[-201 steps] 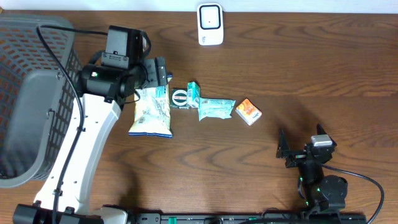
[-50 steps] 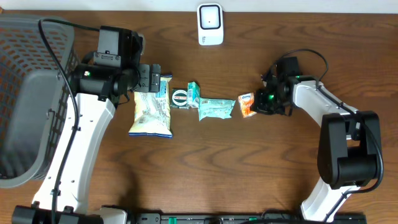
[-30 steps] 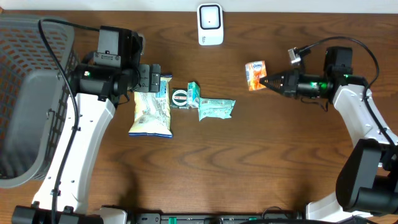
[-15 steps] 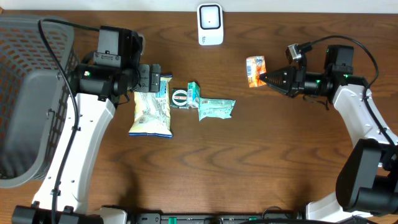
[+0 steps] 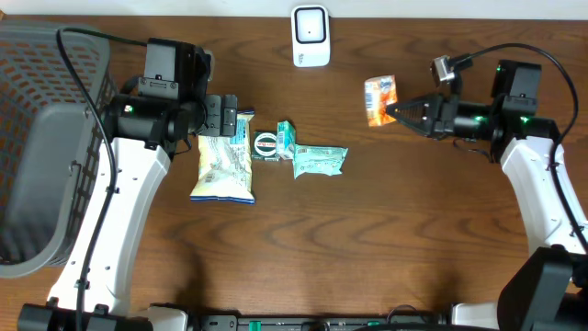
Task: Scan the item barcode
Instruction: 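Lift the orange Kleenex pack with the right gripper and pull it right, then hold the orange Kleenex pack up to the scanner with the right gripper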
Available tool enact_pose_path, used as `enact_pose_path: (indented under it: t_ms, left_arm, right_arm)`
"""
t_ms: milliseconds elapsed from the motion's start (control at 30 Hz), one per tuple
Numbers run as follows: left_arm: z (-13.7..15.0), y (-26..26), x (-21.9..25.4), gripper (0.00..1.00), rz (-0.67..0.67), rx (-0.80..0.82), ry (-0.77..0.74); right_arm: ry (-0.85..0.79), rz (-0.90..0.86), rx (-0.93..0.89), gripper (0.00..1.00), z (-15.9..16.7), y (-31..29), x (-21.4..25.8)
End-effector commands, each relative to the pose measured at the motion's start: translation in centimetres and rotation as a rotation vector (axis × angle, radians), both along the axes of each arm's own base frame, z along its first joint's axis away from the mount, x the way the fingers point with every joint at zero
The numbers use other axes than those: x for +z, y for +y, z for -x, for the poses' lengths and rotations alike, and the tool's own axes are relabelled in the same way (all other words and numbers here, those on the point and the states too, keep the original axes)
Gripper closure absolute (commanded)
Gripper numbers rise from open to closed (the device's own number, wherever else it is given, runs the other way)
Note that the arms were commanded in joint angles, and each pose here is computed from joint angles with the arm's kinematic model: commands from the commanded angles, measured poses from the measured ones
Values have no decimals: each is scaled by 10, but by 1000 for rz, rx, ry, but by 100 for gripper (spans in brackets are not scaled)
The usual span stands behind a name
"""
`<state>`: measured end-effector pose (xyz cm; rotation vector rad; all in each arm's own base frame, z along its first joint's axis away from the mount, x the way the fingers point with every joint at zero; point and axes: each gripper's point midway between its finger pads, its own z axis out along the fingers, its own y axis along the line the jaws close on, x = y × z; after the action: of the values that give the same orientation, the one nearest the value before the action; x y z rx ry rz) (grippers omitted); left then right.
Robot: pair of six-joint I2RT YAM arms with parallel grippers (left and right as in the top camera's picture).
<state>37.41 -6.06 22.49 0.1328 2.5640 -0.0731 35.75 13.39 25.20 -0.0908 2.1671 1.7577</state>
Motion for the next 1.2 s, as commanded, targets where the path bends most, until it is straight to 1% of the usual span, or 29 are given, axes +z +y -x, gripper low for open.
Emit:
enact_pose_path:
  t_ms: [0, 67, 167, 200, 300, 400, 600, 733, 867, 967, 1067, 1167]
  left_arm:
    - [-1, 3, 3, 3, -13, -7, -9]
    - [-1, 3, 3, 3, -13, -7, -9]
    - [-1, 3, 3, 2, -13, -7, -9]
    - [-1, 3, 3, 2, -13, -7, -9]
    - [-1, 3, 3, 3, -13, -7, -9]
    - [-1, 3, 3, 2, -13, -7, -9]
    - [-1, 3, 3, 3, -13, -7, -9]
    - [-1, 3, 3, 3, -13, -7, -9]
    - [-1, 3, 3, 3, -13, -7, -9]
    - [-1, 3, 3, 2, -13, -7, -9]
    - [-1, 3, 3, 2, -13, -7, -9]
    - [-1, 3, 3, 2, -13, -7, -9]
  right_arm:
    - [17, 230, -105, 99, -17, 9, -34]
    - [11, 323, -128, 99, -22, 19, -44]
    - [-14, 461, -160, 99, -29, 28, -47]
    - [-33, 542, -171, 99, -35, 30, -45]
    - [-80, 697, -186, 99, -54, 30, -34]
    - [-146, 833, -230, 99, -84, 29, -25]
    - [-397, 1087, -354, 99, -164, 44, -21]
    - [-573, 1238, -440, 99, -206, 59, -32]
    - [-745, 1391, -501, 99, -238, 70, -45]
    - [-852, 1512, -539, 99, -255, 75, -54]
    - [-954, 1616, -529, 99, -268, 82, -66]
    - [-1033, 1702, -475, 99, -277, 84, -84]
